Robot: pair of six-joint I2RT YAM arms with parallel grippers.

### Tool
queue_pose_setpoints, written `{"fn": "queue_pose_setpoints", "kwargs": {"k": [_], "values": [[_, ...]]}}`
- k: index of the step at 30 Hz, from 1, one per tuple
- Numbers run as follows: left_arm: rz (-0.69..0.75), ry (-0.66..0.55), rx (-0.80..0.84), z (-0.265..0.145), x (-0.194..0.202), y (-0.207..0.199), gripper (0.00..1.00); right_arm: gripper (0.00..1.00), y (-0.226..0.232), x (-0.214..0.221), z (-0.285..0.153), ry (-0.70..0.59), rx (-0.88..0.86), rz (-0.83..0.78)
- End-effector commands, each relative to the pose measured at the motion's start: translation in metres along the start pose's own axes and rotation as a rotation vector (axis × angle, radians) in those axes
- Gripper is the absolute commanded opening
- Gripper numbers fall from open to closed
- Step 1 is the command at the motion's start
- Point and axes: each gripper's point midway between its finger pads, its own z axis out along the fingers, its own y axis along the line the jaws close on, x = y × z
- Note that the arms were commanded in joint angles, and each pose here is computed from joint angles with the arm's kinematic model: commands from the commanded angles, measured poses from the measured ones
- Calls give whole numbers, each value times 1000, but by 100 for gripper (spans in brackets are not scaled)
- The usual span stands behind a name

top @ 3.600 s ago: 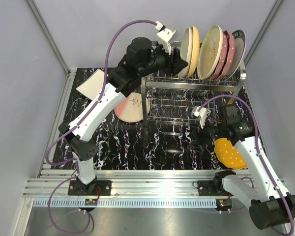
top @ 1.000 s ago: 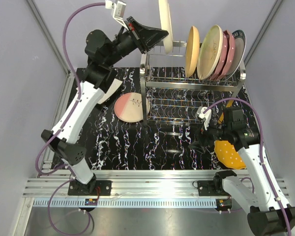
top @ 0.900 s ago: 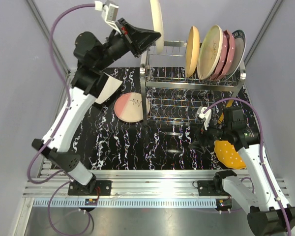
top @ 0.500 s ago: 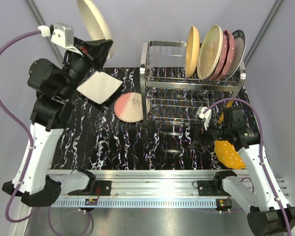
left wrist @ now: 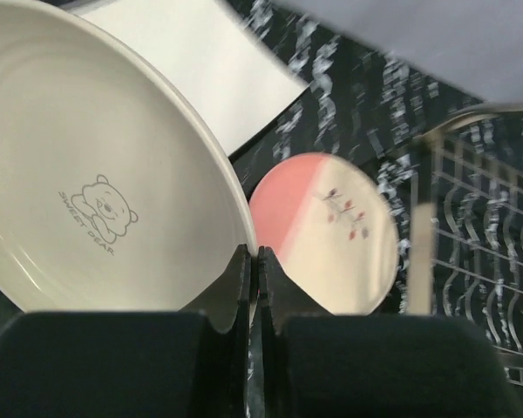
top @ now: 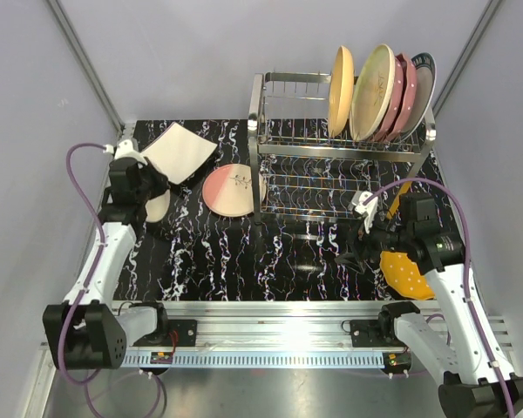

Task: Unload the plates from the dish rack
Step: Place the plate on the table

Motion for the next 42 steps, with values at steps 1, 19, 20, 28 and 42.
{"fn": "queue_pose_setpoints", "kwargs": {"k": [1, 19, 20, 28, 42], "values": [[-100, -57, -9, 15, 1, 14, 0, 90, -6, -9, -2, -39, 33, -33], [36, 316, -335, 57, 107, 98, 24, 90, -3, -11, -6, -55, 45, -49], [35, 325, -331, 59, 108, 98, 25, 90, -4, -12, -6, -57, 46, -51], [33, 259, -229, 48, 76, 70, 48, 91, 8, -23, -15, -95, 29, -98], [162, -53, 120, -57, 20, 1, 99, 95, 21, -172, -79, -222, -10, -61]]}}
